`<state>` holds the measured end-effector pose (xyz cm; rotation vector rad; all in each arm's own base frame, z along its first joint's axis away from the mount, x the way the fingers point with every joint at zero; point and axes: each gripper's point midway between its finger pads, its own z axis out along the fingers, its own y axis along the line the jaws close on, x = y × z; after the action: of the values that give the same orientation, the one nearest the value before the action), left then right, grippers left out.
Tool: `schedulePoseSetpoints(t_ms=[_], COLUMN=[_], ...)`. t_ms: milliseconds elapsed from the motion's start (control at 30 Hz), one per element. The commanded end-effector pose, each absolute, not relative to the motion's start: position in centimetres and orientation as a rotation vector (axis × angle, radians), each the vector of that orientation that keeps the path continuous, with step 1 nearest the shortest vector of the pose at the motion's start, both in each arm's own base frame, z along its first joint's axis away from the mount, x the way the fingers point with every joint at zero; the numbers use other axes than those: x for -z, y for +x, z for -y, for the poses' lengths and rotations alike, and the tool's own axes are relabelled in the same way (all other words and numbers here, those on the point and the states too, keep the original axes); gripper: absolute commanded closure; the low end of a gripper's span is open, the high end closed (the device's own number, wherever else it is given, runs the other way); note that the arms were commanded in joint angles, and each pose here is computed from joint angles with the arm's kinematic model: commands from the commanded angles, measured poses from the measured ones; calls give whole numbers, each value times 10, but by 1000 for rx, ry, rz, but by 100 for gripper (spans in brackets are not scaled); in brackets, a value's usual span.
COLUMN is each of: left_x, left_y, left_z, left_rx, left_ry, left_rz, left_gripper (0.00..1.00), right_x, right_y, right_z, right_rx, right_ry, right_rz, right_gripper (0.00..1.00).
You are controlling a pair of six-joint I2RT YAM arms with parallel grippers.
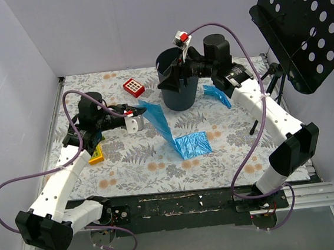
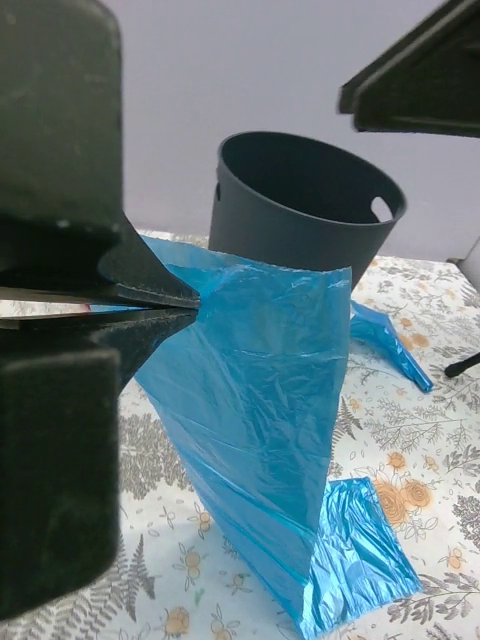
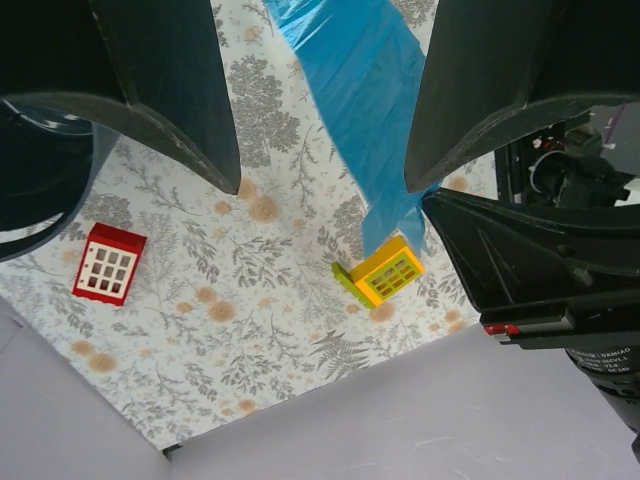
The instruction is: Put the trash bags into the trash bin
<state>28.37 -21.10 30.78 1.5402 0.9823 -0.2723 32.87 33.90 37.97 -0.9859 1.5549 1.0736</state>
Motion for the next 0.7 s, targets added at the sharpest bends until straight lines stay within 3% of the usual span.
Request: schedulePoseSetpoints(t_ms=[0,533,667], left_x=[-324,-325,-316], left_y=[277,267,272], left_z=[219,225,220], left_rx=[202,170,198], left_ry=[1622,1660,1623], left_rz=[-798,-701,-844], left_gripper=[100,100,100], right_x=[-377,-350,-329], right_y=[312,295,314], right_z=[-351,-371,-365], right_rx=[-1188,-1266,-1129], right_ry=[-1004,-1126,-1065], right_rz=[-1572,-1629,-1740], right_gripper=[25,16,17])
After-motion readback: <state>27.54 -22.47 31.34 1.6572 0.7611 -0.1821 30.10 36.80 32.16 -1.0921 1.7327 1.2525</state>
